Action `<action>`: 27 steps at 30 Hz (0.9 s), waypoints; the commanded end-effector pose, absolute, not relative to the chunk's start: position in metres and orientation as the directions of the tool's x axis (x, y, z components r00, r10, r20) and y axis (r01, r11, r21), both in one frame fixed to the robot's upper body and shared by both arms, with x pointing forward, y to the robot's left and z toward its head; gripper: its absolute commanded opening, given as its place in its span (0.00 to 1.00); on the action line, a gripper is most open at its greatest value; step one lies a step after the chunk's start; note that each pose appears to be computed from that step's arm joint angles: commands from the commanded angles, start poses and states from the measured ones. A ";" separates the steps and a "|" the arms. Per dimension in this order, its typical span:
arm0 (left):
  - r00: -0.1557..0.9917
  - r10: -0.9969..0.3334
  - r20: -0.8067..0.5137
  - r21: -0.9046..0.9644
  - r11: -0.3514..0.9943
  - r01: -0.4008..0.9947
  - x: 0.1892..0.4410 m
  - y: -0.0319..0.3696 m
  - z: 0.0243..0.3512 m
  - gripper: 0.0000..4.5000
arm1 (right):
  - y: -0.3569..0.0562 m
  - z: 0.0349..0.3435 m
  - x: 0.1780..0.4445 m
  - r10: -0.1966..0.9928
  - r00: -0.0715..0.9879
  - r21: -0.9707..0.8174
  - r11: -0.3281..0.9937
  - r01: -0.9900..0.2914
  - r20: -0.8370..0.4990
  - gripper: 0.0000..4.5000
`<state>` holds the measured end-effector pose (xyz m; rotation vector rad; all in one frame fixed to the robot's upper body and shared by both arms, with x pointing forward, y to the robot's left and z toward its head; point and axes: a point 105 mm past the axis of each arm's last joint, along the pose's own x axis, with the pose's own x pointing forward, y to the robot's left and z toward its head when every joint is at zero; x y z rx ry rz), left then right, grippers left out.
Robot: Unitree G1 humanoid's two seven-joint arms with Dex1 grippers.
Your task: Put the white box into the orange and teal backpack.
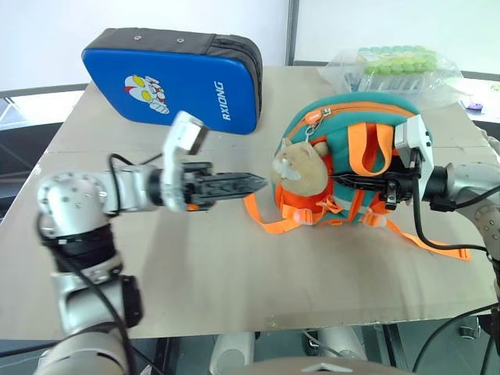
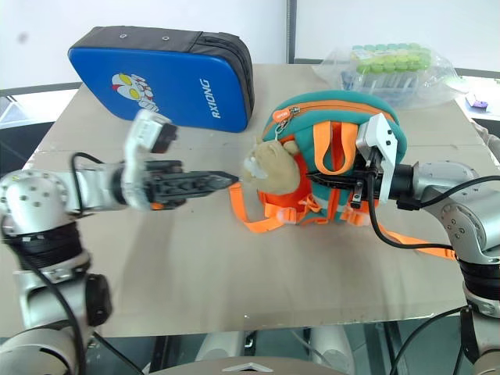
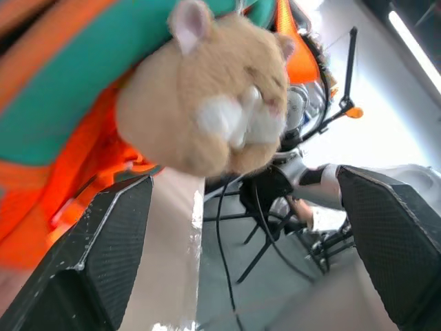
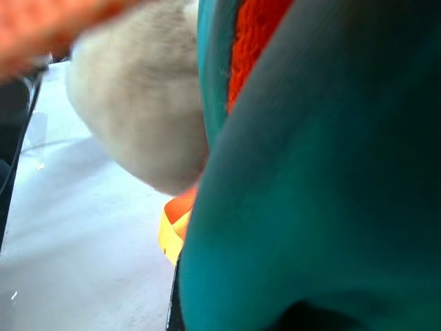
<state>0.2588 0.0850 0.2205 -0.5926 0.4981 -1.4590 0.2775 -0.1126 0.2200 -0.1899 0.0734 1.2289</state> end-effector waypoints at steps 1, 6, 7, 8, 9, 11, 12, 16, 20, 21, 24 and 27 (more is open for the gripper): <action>0.105 -0.988 0.109 -0.645 0.010 0.764 0.265 0.065 0.228 0.98 | -0.111 0.230 0.270 0.931 0.334 -0.146 0.314 -0.938 -0.148 0.00; 0.235 -0.954 0.183 -0.720 0.033 0.693 0.286 0.048 0.233 0.98 | -0.115 0.228 0.270 0.923 0.353 -0.140 0.334 -0.932 -0.150 0.00; 0.244 -0.951 0.189 -0.730 0.030 0.683 0.286 0.048 0.234 0.86 | -0.116 0.227 0.270 0.922 0.358 -0.139 0.339 -0.931 -0.149 0.00; 0.241 -0.949 0.201 -0.733 0.017 0.680 0.285 0.047 0.236 0.81 | -0.118 0.227 0.270 0.920 0.364 -0.138 0.345 -0.928 -0.148 0.00; 0.244 -0.949 0.199 -0.737 0.019 0.675 0.284 0.047 0.235 0.72 | -0.120 0.227 0.271 0.916 0.374 -0.135 0.356 -0.925 -0.144 0.00; 0.249 -0.948 0.198 -0.747 0.019 0.665 0.282 0.048 0.234 0.55 | -0.123 0.227 0.272 0.910 0.391 -0.133 0.375 -0.918 -0.136 0.00; 0.250 -0.948 0.197 -0.749 0.019 0.662 0.280 0.049 0.233 0.46 | -0.125 0.227 0.273 0.907 0.400 -0.130 0.384 -0.914 -0.129 0.00; 0.264 -0.935 0.236 -0.722 0.013 0.692 0.274 0.070 0.244 0.19 | -0.130 0.240 0.279 0.891 0.453 -0.107 0.448 -0.888 -0.037 0.00; 0.288 -0.917 0.276 -0.674 0.029 0.738 0.265 0.105 0.259 0.17 | -0.142 0.269 0.287 0.838 0.522 -0.009 0.530 -0.848 0.157 0.00; 0.286 -0.910 0.300 -0.658 0.020 0.752 0.262 0.115 0.264 0.17 | -0.147 0.275 0.289 0.817 0.540 0.022 0.547 -0.837 0.202 0.00; 0.335 -0.886 0.322 -0.649 0.051 0.759 0.263 0.143 0.270 0.17 | -0.163 0.289 0.294 0.744 0.597 0.103 0.596 -0.796 0.300 0.00; 0.493 -0.842 0.220 -0.714 0.206 0.670 0.274 0.173 0.247 0.16 | -0.184 0.298 0.306 0.624 0.689 0.195 0.673 -0.714 0.370 0.00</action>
